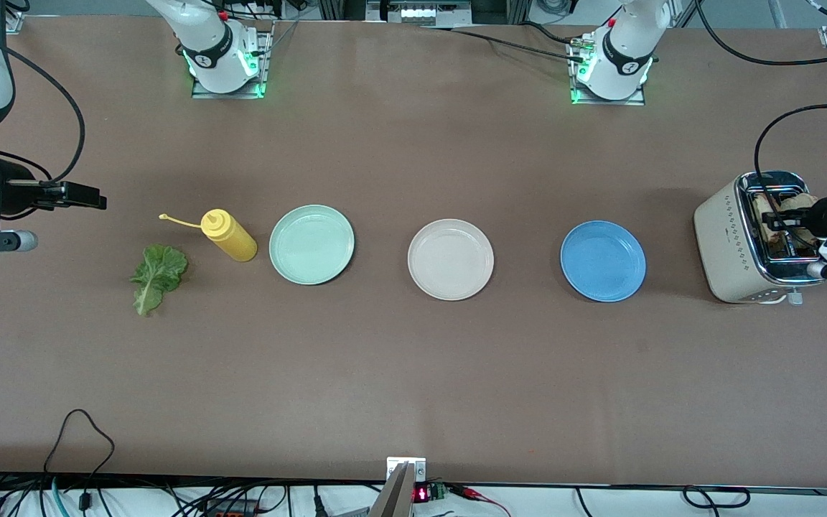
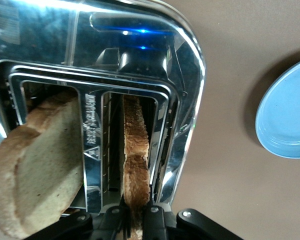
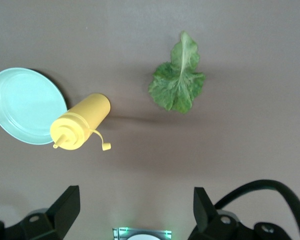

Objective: Make sandwich in beige plate with both arms
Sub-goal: 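Lift the bread slice out with the left gripper while the right gripper reaches the bottle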

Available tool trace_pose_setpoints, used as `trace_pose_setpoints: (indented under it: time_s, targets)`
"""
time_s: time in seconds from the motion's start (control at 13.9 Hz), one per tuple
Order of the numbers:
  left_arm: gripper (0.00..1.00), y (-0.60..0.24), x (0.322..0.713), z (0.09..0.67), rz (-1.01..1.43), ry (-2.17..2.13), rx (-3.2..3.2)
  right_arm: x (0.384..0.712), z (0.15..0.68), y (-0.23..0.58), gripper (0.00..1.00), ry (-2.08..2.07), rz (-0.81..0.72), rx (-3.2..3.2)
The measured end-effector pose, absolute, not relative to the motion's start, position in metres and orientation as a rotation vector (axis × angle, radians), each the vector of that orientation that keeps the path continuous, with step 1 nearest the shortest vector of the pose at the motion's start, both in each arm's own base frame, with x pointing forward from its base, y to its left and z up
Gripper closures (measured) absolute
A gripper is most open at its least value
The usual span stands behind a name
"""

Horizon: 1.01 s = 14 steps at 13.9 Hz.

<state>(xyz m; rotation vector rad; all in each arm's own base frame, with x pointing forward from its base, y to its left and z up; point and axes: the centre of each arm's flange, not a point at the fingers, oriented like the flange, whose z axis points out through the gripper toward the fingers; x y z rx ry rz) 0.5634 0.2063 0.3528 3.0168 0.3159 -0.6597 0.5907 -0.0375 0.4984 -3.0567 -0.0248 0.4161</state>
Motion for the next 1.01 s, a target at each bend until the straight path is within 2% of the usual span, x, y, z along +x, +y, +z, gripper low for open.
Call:
trace_pose_setpoints:
  time_s: [0.14,0.36,0.65,0.79,1.01]
  targets:
    - [0.90,0.209,0.564,0.366,-0.634,0.311,3.025,0.584,0.488,-0.036,0.00,-0.049,0.490,-3.040]
    - [0.90,0.204,0.561,0.431,-0.645,0.293,3.023,0.570,0.467,-0.035,0.00,-0.087,0.530,-3.028]
    - [0.90,0.138,0.563,0.528,-0.695,0.121,2.997,0.534,0.447,-0.036,0.00,-0.319,0.372,-3.034]
    - [0.90,0.064,0.567,0.545,-0.713,-0.050,2.933,0.518,0.437,-0.049,0.00,-0.525,0.273,-3.013]
    - [0.90,-0.039,0.569,0.536,-0.744,-0.218,2.766,0.506,0.419,-0.079,0.00,-0.795,0.193,-2.952]
